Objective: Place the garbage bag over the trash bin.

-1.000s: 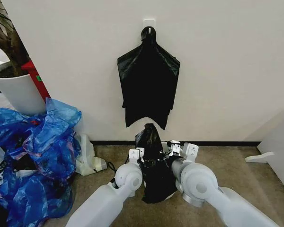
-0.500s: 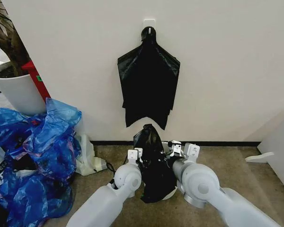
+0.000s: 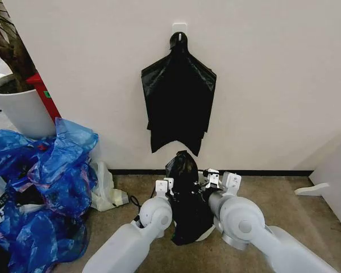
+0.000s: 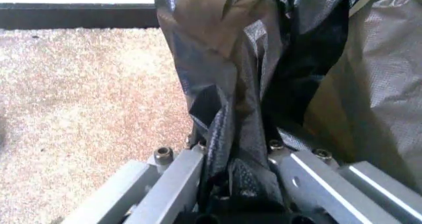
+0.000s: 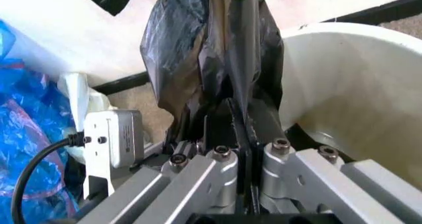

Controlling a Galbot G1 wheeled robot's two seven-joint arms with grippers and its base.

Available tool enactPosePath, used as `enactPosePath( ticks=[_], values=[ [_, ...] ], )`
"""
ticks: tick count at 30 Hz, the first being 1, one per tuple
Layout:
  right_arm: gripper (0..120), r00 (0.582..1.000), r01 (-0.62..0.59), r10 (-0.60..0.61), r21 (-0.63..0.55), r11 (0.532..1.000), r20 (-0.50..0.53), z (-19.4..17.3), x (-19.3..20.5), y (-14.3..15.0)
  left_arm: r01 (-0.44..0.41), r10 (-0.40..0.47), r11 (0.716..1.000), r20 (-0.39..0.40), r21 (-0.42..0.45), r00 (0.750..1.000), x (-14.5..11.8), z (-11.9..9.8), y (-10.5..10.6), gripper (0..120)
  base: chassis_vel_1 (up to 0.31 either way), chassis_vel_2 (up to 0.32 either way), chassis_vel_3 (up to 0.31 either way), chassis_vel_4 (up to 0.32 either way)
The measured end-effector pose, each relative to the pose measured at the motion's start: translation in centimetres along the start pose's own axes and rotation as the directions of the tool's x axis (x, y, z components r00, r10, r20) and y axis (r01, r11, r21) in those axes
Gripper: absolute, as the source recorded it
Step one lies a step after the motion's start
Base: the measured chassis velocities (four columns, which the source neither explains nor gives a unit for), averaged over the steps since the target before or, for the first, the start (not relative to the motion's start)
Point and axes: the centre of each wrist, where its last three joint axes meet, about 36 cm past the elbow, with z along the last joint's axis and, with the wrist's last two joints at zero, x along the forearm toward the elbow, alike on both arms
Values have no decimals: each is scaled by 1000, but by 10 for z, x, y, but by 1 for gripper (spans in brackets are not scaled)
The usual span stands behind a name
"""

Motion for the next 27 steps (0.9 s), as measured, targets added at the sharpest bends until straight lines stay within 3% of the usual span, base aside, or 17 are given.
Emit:
enactPosePath(
  ticks=[11,17,27],
  values=[
    [0,999,20,-21,8,1000,49,-14,26,-5,2,-4,1000,70,30,998,17,-3,10,3,0,0,0,0],
    [0,993,53,-56,29,998,106,-32,61,-13,-14,13,1000,202,2,979,47,-19,25,2,0,0,0,0],
    [0,985,81,-90,69,994,146,-43,90,-18,-56,49,998,281,18,958,90,-31,47,2,0,0,0,0]
  ],
)
